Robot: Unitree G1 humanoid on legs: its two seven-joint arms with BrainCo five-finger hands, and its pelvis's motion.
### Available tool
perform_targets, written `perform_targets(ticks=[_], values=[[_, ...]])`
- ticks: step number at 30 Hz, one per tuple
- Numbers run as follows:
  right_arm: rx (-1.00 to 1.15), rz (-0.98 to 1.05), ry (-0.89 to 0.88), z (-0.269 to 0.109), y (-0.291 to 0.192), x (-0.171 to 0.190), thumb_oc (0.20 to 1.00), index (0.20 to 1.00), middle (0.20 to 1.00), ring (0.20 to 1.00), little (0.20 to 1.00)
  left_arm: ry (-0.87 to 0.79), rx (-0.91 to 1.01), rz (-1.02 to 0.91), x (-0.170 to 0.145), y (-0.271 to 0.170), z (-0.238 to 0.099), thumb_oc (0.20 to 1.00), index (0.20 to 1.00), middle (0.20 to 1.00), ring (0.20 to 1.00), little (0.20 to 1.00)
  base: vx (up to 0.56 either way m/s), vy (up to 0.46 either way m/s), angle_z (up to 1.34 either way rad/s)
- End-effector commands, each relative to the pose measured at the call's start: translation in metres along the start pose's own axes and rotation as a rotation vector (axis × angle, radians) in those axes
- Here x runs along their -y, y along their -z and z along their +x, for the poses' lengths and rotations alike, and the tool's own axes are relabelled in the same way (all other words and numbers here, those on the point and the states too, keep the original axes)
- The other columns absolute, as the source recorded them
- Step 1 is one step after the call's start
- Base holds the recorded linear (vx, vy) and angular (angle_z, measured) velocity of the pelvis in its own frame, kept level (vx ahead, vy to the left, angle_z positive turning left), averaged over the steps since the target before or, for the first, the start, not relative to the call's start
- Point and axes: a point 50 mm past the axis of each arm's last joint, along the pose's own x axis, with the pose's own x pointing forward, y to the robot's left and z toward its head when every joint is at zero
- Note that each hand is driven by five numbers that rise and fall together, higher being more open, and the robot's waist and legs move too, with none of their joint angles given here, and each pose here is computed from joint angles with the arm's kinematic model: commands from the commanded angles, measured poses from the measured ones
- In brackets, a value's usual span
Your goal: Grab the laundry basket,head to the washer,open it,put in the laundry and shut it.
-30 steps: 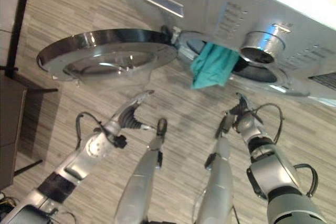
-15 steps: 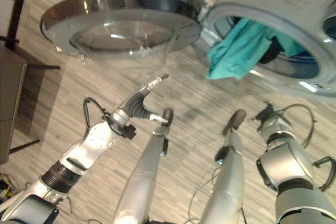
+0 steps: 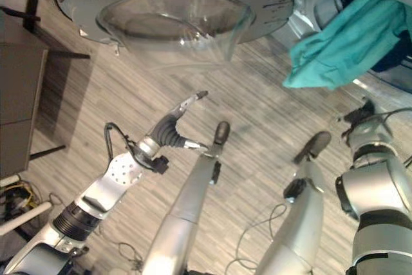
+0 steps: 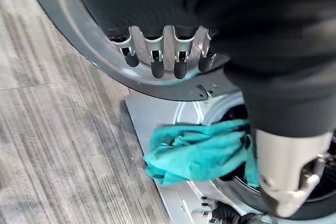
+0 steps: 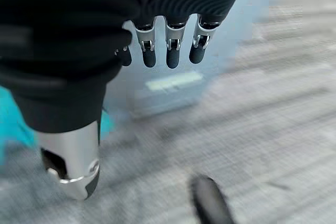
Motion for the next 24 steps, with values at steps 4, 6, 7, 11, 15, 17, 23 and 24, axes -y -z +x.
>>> perform_targets(ticks=[4, 6, 7, 11, 15, 17, 23, 24], values=[[-0.034, 0.025, 0.127, 0.002, 0.007, 0.032, 1.000, 1.000, 1.000, 1.000, 1.000, -0.072, 0.108, -0.076, -0.002, -0.020, -0.005, 1.000, 1.000, 1.000, 1.000, 1.000, 0.00, -0.019, 0.10], [-0.029, 0.063, 0.161, 0.002, 0.000, 0.044, 1.000, 1.000, 1.000, 1.000, 1.000, -0.086, 0.115, -0.084, -0.003, -0.022, -0.005, 1.000, 1.000, 1.000, 1.000, 1.000, 0.01, -0.017, 0.11], [-0.021, 0.100, 0.173, 0.002, -0.005, 0.048, 1.000, 1.000, 1.000, 1.000, 1.000, -0.093, 0.115, -0.089, -0.003, -0.022, -0.005, 1.000, 1.000, 1.000, 1.000, 1.000, 0.01, -0.016, 0.04], [0.054, 0.301, 0.217, 0.000, -0.036, 0.060, 1.000, 1.000, 1.000, 1.000, 1.000, -0.134, 0.120, -0.079, -0.007, -0.023, -0.004, 1.000, 1.000, 1.000, 1.000, 1.000, 0.00, 0.000, 0.00], [0.116, 0.635, 0.220, -0.005, -0.063, 0.062, 1.000, 1.000, 1.000, 1.000, 1.000, -0.172, 0.132, -0.085, -0.010, -0.024, -0.001, 1.000, 1.000, 1.000, 1.000, 1.000, 0.00, 0.000, 0.00], [0.119, 0.741, 0.217, -0.005, -0.068, 0.061, 1.000, 1.000, 1.000, 1.000, 1.000, -0.173, 0.139, -0.083, -0.011, -0.026, -0.001, 1.000, 1.000, 1.000, 1.000, 1.000, 0.00, 0.000, 0.00], [0.244, 1.265, 0.191, -0.018, -0.112, 0.076, 0.200, 0.200, 0.200, 0.200, 0.200, -0.213, 0.177, -0.086, -0.016, -0.031, -0.004, 1.000, 1.000, 1.000, 1.000, 1.000, 0.01, -0.006, 0.01], [0.264, 1.305, 0.172, -0.020, -0.118, 0.075, 0.200, 0.200, 0.200, 0.200, 0.200, -0.217, 0.175, -0.080, -0.016, -0.030, -0.004, 1.000, 1.000, 1.000, 1.000, 1.000, 0.00, 0.002, 0.09]])
